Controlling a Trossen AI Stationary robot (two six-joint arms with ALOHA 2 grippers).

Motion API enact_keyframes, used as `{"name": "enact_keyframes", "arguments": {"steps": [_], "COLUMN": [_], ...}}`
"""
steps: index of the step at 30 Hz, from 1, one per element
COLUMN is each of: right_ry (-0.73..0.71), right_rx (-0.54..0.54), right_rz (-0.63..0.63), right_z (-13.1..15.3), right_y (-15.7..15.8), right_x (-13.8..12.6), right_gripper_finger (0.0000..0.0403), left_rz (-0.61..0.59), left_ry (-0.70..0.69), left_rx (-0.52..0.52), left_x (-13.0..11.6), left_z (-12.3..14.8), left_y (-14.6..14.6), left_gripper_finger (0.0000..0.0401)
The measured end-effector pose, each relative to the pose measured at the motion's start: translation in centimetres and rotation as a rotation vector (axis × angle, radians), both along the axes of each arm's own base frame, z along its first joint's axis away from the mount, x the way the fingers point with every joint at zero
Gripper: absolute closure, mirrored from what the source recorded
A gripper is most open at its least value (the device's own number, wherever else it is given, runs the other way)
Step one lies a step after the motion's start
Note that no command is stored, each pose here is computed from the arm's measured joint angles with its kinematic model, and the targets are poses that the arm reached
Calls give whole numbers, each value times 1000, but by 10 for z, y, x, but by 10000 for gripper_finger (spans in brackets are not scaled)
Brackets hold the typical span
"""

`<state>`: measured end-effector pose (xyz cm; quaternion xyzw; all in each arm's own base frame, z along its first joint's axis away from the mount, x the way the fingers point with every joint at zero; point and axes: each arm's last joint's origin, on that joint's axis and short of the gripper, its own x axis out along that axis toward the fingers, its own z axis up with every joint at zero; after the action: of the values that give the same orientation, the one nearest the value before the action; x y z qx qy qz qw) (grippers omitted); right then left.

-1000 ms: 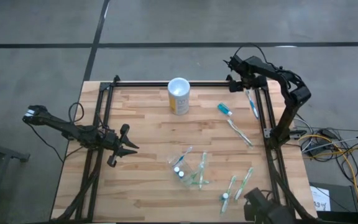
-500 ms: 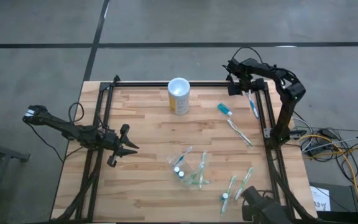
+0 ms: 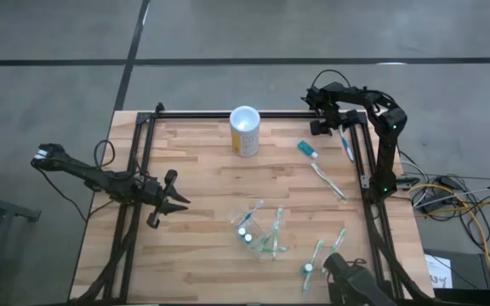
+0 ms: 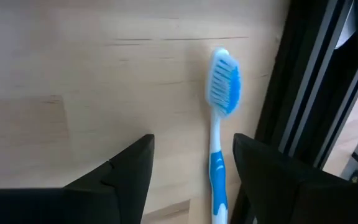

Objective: Pick & Place toothbrushing station
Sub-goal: Put the blue toothbrush into the left section of the transparent organizer

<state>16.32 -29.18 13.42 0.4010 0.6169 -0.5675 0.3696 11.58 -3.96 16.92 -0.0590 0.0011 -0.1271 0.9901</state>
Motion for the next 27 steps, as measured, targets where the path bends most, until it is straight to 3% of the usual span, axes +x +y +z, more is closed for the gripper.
{"name": "enact_keyframes", "arguments": {"steps": [19,27], "right_ry": [-41,-86], "right_rx": [-11,-99], "right_rz": [-20,-28], "right_z": [9,38], "right_y": [-1,2], "right_x": [-3,-8], "right_gripper_finger": [248,254], "left_rz": [0,0], "left_ry": [12,13], "left_rx": [4,5], "left_x": [0,0], "left_z": [-1,-1], "left_y": [0,0], "left_gripper_finger": [316,316]}}
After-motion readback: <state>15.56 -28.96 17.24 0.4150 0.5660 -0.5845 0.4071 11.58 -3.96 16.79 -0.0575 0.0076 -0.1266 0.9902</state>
